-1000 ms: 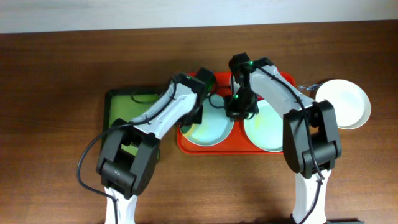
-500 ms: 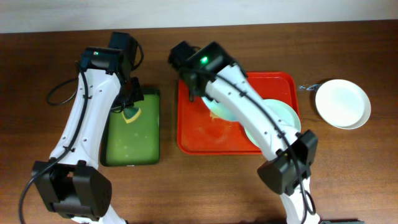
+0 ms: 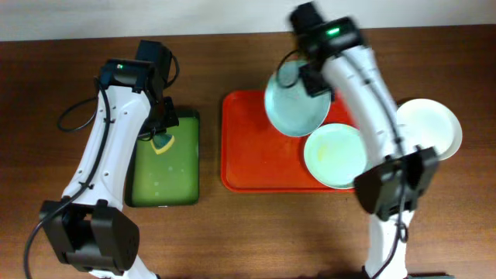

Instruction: Clean dirty plates on tray and stack at the side

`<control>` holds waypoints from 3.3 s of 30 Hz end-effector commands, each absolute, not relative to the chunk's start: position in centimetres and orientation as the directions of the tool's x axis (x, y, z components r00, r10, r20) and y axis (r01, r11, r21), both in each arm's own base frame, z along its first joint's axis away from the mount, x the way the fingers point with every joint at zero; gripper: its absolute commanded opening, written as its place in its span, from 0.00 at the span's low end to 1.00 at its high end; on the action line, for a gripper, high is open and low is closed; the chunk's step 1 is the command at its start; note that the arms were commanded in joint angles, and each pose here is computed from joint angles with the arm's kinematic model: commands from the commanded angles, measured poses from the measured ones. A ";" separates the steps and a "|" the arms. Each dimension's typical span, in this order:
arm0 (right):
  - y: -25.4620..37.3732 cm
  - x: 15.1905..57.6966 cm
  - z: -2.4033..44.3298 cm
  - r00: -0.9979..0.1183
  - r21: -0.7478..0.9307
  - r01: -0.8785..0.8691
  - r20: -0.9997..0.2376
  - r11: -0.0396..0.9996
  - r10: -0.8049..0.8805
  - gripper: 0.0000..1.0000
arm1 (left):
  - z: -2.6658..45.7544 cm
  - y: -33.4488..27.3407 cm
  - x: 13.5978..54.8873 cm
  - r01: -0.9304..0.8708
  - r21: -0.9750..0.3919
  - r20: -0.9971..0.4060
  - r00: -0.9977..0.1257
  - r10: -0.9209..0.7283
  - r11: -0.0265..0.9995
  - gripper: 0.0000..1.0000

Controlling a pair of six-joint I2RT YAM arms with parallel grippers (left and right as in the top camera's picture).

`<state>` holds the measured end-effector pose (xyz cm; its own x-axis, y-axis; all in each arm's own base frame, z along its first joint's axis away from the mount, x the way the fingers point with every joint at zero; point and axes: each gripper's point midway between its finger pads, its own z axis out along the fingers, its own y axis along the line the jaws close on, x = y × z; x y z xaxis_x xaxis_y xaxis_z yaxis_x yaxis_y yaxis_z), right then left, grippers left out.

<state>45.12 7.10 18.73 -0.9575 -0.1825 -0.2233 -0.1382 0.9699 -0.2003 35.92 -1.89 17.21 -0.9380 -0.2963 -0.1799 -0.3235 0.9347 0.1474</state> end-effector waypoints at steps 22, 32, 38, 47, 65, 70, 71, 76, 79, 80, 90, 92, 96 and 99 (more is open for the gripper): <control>-12.1 41.8 7.8 -0.960 0.376 0.195 -0.117 0.906 0.255 0.68 | 15.9 -1.6 36.6 -0.323 0.156 -0.202 -0.935 -0.290 0.934 0.00; -2.6 39.8 4.2 -0.964 0.067 -0.255 0.054 0.965 -0.259 0.70 | 15.9 -1.6 36.6 -0.322 0.152 -0.200 -0.936 -0.290 0.934 0.00; -2.7 37.8 2.6 -0.955 0.076 -0.263 0.121 0.962 -0.270 0.66 | 15.9 -1.7 36.6 -0.322 0.149 -0.199 -0.936 -0.291 0.935 0.00; -2.3 33.3 -0.2 -0.962 0.066 -0.034 0.267 0.997 -0.050 0.48 | 15.8 -2.2 36.5 -0.317 0.127 -0.188 -0.938 -0.291 0.940 0.00; 13.4 36.9 0.2 -0.930 0.278 -0.348 0.016 0.895 -0.366 0.45 | 11.6 -17.2 35.6 0.106 -0.216 -0.175 -0.982 0.068 0.971 0.00; 12.5 36.0 0.8 -0.984 0.260 -0.058 0.146 0.964 -0.098 0.57 | 11.7 -18.7 35.9 0.143 -0.227 -0.209 -0.973 0.095 0.963 0.00; 12.9 35.3 0.4 -0.981 0.259 -0.065 0.160 0.964 -0.109 0.54 | 11.5 -19.1 35.9 0.152 -0.226 -0.210 -0.972 0.104 0.962 0.00; 13.5 34.7 -0.2 -0.981 0.248 -0.032 0.179 0.968 -0.078 0.13 | 8.4 -20.8 36.5 0.174 -0.223 -0.181 -0.974 0.135 0.959 0.00; 13.9 35.7 -0.3 -0.986 0.259 -0.062 0.131 0.964 -0.098 0.04 | 6.2 -22.4 36.4 0.203 -0.221 -0.165 -0.972 0.169 0.954 0.00; 14.1 35.8 -0.3 -0.986 0.262 -0.085 0.119 0.961 -0.120 0.04 | 5.6 -22.7 36.6 0.208 -0.221 -0.165 -0.971 0.174 0.953 0.00; 14.1 35.5 -1.2 -0.986 0.259 -0.089 0.114 0.962 -0.122 0.05 | -1.9 -18.7 38.2 0.177 0.132 -0.139 -0.971 0.195 0.975 0.00; 13.9 34.8 -2.6 -0.986 0.259 -0.088 0.117 0.962 -0.121 0.05 | -0.4 -14.7 39.1 0.143 0.357 -0.161 -0.964 0.212 0.923 0.00; 13.8 34.3 -3.0 -0.984 0.257 -0.085 0.128 0.963 -0.121 0.05 | 3.2 -13.9 40.2 0.114 0.360 -0.172 -0.967 0.186 0.926 0.00; 13.9 34.6 -3.0 -0.986 0.259 -0.088 0.116 0.962 -0.122 0.04 | 7.6 -14.6 40.4 0.006 0.270 -0.226 -0.972 0.070 0.963 0.00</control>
<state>36.55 15.90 0.19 -0.9927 -0.1155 0.0358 -0.0945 0.9255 0.3668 38.22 -16.98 3.42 -0.9725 0.1962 -0.1254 0.1604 0.9547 0.2506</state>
